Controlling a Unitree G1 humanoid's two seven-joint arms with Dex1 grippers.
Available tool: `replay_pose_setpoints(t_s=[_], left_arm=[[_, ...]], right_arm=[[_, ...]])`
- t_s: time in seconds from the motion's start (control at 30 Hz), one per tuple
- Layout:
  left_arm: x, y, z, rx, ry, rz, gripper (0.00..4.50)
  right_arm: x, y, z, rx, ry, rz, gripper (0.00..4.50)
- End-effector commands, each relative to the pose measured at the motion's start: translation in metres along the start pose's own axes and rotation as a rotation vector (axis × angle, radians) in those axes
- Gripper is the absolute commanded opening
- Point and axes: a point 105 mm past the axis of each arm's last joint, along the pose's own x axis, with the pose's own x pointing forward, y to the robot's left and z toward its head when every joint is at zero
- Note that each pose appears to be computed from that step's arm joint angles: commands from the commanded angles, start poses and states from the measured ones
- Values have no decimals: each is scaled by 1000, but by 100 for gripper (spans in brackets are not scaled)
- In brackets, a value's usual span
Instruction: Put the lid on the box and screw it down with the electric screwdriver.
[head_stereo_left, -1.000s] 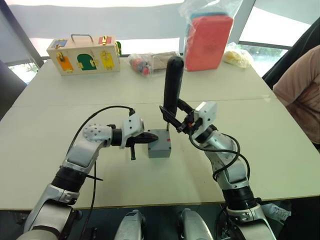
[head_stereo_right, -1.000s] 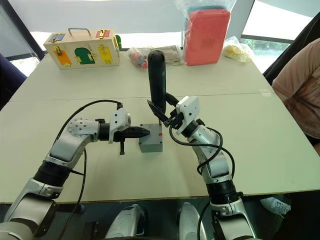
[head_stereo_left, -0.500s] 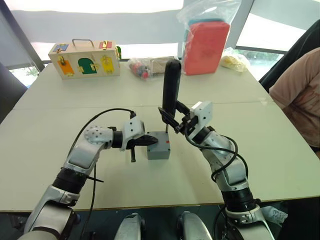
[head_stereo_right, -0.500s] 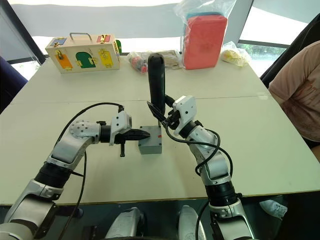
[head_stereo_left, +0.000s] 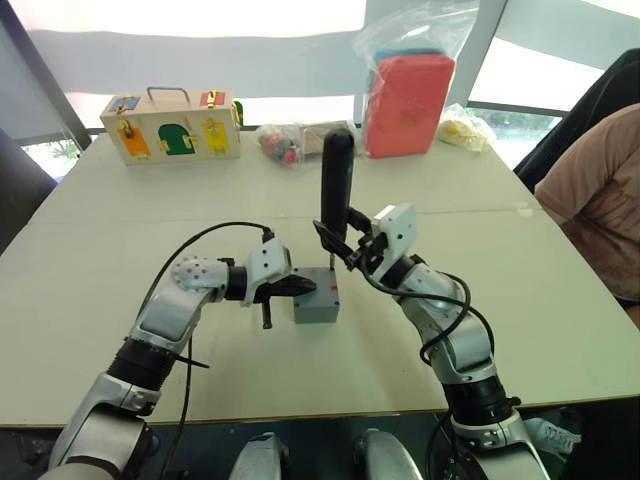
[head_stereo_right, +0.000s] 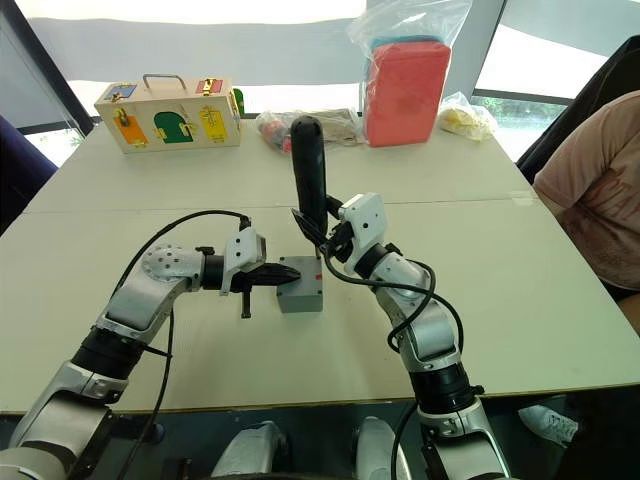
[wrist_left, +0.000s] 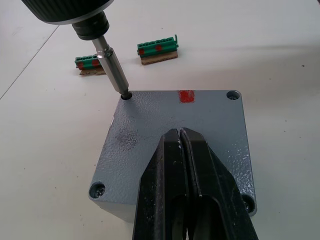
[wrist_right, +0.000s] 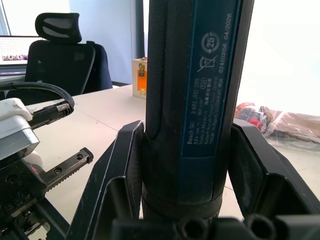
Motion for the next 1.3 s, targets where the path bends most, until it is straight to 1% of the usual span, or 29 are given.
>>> replay_pose_setpoints(t_s=[0.03,0.4,0.6,0.73,0.83,0.87,0.93,0.97,1.03,1.1,1.2,1.3], left_arm=[[-2,-2,-7,-9,28,-3,0],[0,-3,-8,-12,28,-2,0],[-2,-2,-8,-14,27,2,0],[-3,-1,-5,-14,17,8,0],[-5,1,3,-21,-14,19,0],[-7,2,7,-20,-24,21,0],[-9,2,13,-15,-35,22,0],[-12,3,18,-8,-48,24,0],[-16,3,29,5,-74,30,0],[-20,3,38,17,-96,35,0],[-29,1,59,46,-133,35,0],[-34,-1,68,57,-144,35,0]], right_arm=[[-17,12,-74,131,293,12,190],[-17,6,-71,111,291,13,190],[-14,0,-53,83,231,13,190],[-8,-5,-22,76,139,17,190],[-5,-8,20,88,10,23,190],[-5,-13,38,111,-40,13,190],[-5,-20,61,148,-99,-3,190],[-7,-28,79,174,-145,-26,190],[-12,-42,101,191,-183,-67,190],[-17,-55,111,187,-163,-109,190],[-33,-90,107,175,3,-246,190],[-44,-108,103,188,120,-318,190]])
